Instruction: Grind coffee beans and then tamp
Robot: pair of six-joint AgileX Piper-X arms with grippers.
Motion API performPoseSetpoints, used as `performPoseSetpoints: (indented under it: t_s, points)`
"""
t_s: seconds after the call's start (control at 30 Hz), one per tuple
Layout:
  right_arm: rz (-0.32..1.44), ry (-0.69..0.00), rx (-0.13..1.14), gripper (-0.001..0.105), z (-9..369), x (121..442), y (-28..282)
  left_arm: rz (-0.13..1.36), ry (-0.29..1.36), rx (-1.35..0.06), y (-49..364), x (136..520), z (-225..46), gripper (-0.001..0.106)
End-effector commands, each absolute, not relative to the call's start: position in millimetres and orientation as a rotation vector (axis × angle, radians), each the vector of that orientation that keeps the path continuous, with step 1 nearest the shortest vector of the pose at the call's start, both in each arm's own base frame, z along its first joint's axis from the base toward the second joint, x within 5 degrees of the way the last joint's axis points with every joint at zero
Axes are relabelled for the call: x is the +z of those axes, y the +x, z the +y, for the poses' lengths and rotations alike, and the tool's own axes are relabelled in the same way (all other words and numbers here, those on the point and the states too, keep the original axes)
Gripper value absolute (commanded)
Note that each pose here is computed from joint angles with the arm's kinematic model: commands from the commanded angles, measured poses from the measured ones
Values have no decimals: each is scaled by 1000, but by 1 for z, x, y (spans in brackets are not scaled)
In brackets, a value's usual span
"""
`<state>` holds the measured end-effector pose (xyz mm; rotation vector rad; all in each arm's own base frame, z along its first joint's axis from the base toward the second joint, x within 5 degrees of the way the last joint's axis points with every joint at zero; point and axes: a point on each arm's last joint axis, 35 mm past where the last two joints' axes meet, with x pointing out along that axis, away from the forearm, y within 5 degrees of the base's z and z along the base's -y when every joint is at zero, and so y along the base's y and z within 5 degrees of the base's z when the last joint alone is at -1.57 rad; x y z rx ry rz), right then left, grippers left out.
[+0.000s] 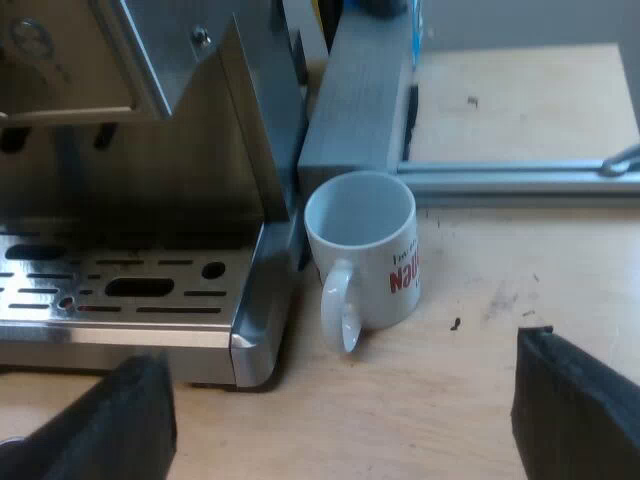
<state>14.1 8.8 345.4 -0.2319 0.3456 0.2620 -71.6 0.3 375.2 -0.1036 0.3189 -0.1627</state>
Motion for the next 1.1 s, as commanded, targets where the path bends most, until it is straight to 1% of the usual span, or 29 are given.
performPoseSetpoints:
  t_s: [0.03,0.07,0.17,0.23,0.33,0.47,0.63,0.73,0.77,0.87,1.03,1.1]
  points:
    - [278,-256,259,70,10,344,-2,377,-101,-147,-68,372,1,69]
    - [266,-259,258,70,11,342,-7,403,-101,-146,-69,369,1,69]
    - [293,-245,260,70,11,339,-8,459,-97,-131,-77,366,1,69]
    - [322,-241,269,70,11,338,-11,462,-93,-127,-77,365,1,69]
    - [330,-236,280,70,11,335,-9,452,-88,-120,-75,366,2,69]
    - [328,-237,280,70,11,330,-2,394,-87,-119,-66,368,1,69]
    - [335,-244,235,70,8,317,12,311,-96,-116,-39,365,0,69]
    - [373,-230,239,70,8,305,18,304,-129,-77,-20,353,0,69]
    - [384,-211,237,70,8,302,20,302,-129,-66,-14,349,0,69]
    - [409,-195,237,70,7,295,23,332,-128,-62,-1,335,-1,69]
    - [463,-185,244,70,7,278,30,414,-126,-56,16,307,-2,69]
    - [526,-172,251,70,7,264,32,457,-125,-54,22,295,-2,69]
